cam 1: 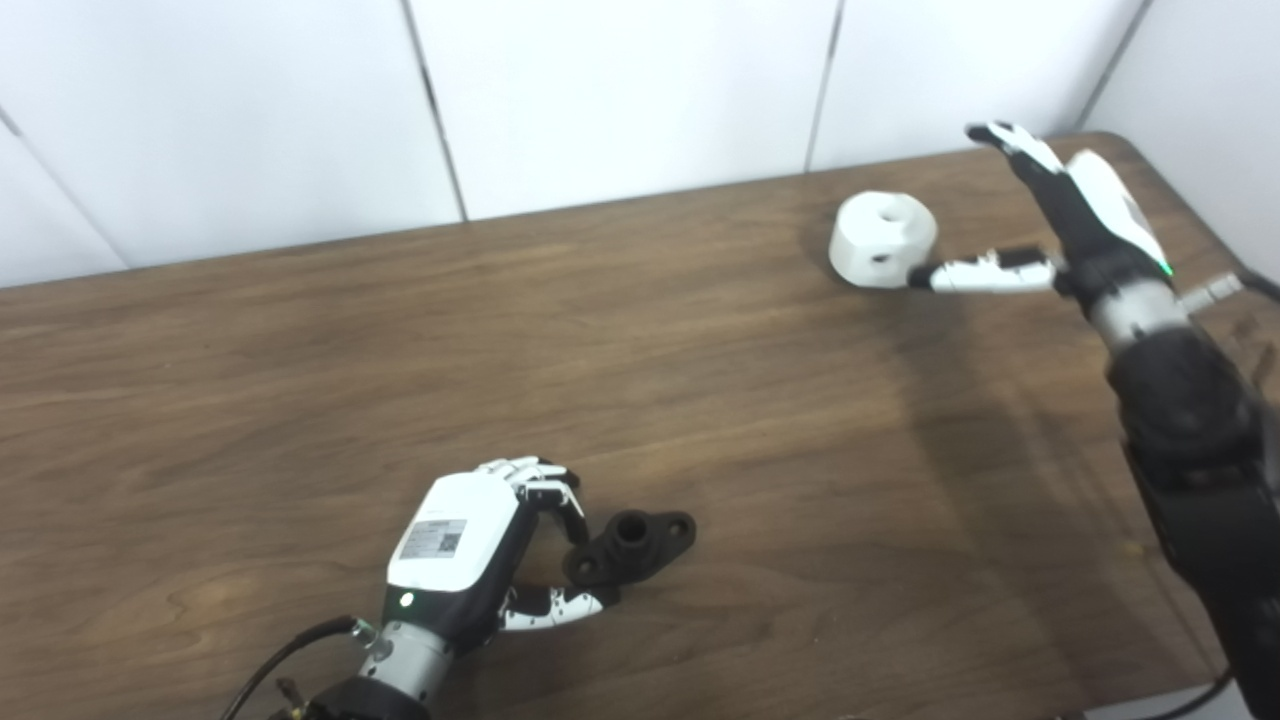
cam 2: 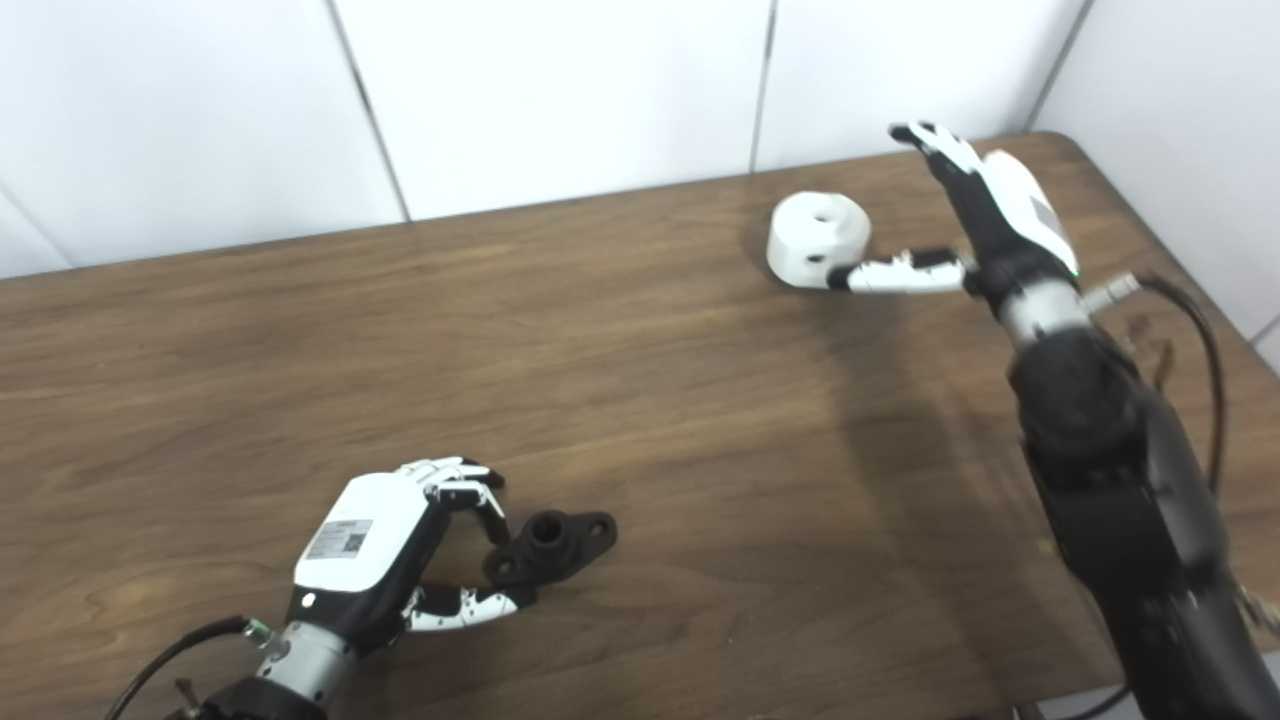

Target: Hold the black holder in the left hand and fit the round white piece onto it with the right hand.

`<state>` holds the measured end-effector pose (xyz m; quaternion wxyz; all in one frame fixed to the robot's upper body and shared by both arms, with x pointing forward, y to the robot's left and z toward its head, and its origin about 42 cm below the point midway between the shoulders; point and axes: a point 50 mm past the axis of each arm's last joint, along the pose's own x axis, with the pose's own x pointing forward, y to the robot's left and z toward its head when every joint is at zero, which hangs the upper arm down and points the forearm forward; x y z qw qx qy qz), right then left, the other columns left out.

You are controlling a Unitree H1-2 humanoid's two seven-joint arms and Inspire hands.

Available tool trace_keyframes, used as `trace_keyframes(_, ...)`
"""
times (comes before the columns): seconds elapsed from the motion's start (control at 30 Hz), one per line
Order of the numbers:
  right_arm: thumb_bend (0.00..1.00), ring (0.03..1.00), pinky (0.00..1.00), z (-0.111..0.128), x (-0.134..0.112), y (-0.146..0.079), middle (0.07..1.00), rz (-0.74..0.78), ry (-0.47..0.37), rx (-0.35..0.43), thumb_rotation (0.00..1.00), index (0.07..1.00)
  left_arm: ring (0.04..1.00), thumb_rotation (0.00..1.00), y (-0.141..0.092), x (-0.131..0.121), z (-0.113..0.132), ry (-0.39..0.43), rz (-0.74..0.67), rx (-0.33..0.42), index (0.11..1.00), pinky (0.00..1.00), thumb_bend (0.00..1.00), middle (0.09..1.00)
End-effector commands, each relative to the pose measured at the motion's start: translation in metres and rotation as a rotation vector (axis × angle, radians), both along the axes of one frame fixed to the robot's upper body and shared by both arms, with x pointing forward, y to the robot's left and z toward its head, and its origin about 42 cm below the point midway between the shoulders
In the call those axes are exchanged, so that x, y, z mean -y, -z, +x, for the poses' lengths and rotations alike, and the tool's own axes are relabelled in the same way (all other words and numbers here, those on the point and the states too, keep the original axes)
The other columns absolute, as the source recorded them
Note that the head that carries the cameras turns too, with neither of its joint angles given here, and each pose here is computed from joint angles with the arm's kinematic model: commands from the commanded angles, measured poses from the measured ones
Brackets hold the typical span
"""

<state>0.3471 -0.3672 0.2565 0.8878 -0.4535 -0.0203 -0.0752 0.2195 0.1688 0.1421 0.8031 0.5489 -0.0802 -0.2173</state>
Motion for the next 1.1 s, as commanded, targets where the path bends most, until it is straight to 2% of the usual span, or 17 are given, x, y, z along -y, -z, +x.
trace_keyframes(0.0,0.88,1.000,0.92,0.016,0.004,-0.027,0.984,-0.066,-0.003,0.046,0.34,0.912,0.829,0.05,0.038,-0.030,-0.010,-0.078,0.132,-0.210,0.491,0.83,0.52,0.771)
trace_keyframes(0.27,0.88,1.000,0.94,0.066,0.001,-0.025,1.000,-0.185,-0.025,-0.057,0.34,0.910,0.829,0.05,0.040,-0.026,-0.008,-0.067,0.125,-0.212,0.491,0.82,0.52,0.773)
trace_keyframes(0.43,0.90,1.000,0.96,0.088,0.000,-0.024,1.000,-0.213,-0.022,-0.130,0.30,0.896,0.829,0.05,0.041,-0.023,-0.008,-0.072,0.121,-0.210,0.491,0.82,0.52,0.772)
trace_keyframes(0.77,0.88,1.000,0.98,0.113,-0.006,-0.026,1.000,-0.235,0.004,-0.248,0.25,0.897,0.834,0.05,0.043,-0.019,-0.005,-0.076,0.125,-0.212,0.491,0.83,0.52,0.779)
trace_keyframes(1.07,0.89,1.000,1.00,0.122,-0.012,-0.029,1.000,-0.283,-0.001,-0.290,0.23,0.851,0.832,0.05,0.043,-0.018,-0.004,-0.082,0.123,-0.207,0.491,0.83,0.52,0.779)
